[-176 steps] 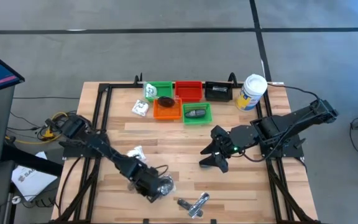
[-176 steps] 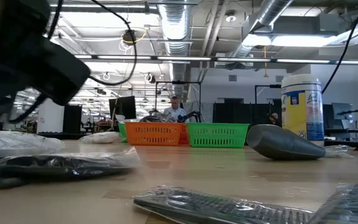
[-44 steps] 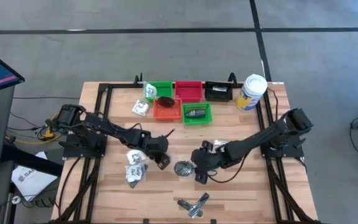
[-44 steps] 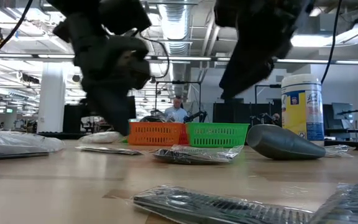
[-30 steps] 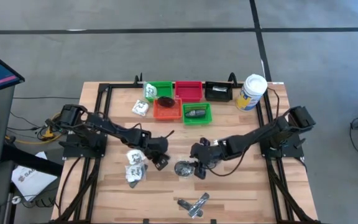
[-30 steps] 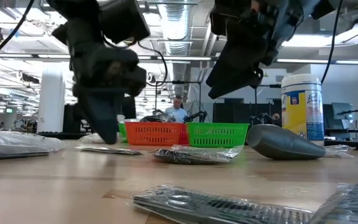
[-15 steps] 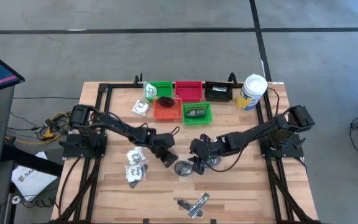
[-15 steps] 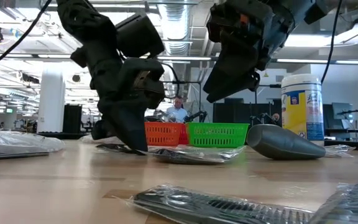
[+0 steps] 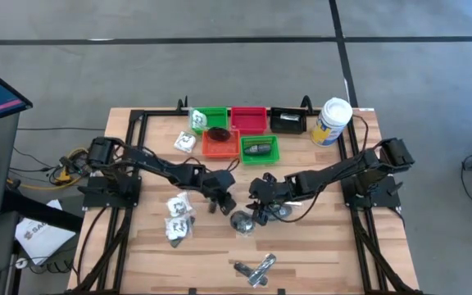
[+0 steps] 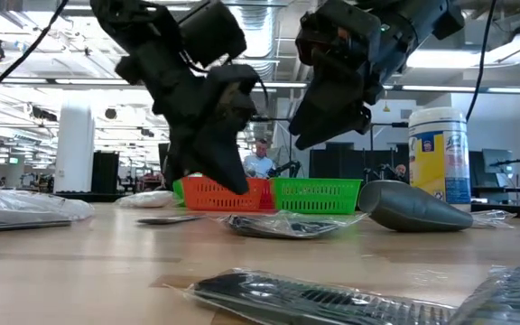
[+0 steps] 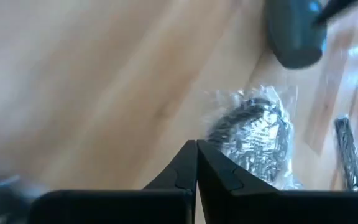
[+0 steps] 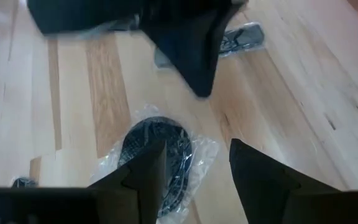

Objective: Pick & Place Travel size toiletries
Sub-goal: Put the black comb into the red bin

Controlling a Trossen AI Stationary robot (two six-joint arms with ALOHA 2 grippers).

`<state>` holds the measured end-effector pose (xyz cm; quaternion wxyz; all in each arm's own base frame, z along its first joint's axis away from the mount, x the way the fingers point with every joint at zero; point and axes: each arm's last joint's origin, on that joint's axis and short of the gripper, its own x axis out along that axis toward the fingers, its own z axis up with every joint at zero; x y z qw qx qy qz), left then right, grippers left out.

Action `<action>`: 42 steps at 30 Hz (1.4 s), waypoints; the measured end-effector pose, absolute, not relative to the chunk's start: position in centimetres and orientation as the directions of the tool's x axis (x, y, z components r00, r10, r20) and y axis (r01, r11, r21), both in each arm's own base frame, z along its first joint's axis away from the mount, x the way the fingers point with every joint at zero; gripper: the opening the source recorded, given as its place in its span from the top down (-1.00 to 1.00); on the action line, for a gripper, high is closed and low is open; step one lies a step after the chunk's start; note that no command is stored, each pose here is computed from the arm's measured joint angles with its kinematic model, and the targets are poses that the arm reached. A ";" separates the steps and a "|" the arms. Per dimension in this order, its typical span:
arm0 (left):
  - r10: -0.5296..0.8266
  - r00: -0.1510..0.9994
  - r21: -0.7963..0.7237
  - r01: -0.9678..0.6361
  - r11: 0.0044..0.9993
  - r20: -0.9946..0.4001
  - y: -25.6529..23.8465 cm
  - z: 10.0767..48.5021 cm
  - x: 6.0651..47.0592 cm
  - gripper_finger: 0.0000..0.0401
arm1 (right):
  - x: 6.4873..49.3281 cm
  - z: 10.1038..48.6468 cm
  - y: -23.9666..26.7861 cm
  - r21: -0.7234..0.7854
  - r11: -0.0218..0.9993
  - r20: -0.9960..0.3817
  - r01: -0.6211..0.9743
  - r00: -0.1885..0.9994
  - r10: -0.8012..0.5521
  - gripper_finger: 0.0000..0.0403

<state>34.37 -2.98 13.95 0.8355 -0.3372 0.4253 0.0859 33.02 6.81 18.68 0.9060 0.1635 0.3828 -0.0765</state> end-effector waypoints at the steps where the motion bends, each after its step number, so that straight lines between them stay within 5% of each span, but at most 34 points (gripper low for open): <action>1: -0.157 0.618 -0.494 -0.422 0.760 -0.771 -3.2 13.7 34.6 1.00 | 33.1 18.7 6.7 0.238 0.934 -0.718 0.267 0.696 -0.016 0.14; 13: -0.416 0.515 -0.578 -0.200 0.791 -0.749 -5.6 11.9 37.7 1.00 | 33.1 18.6 6.4 0.235 0.931 -0.725 0.280 0.688 -0.024 -0.03; 21: -0.202 0.635 -0.409 -0.199 0.890 -0.746 -4.0 18.0 34.5 1.00 | 33.1 18.6 6.2 0.237 0.929 -0.723 0.284 0.690 -0.027 -0.21; 24: -0.095 0.637 -0.370 -0.313 0.875 -0.765 -2.9 19.5 32.5 1.00 | 33.2 18.6 6.2 0.238 0.929 -0.719 0.283 0.694 -0.028 -0.21; 32: 0.063 0.447 -0.265 -0.632 0.728 -0.892 1.3 16.7 27.9 1.00 | 33.2 18.7 5.9 0.228 0.925 -0.715 0.302 0.698 -0.052 -0.21; 42: 0.038 0.384 -0.249 -0.668 0.701 -0.923 3.3 13.5 27.4 1.00 | 33.2 18.6 5.5 0.224 0.923 -0.720 0.313 0.691 -0.060 -0.21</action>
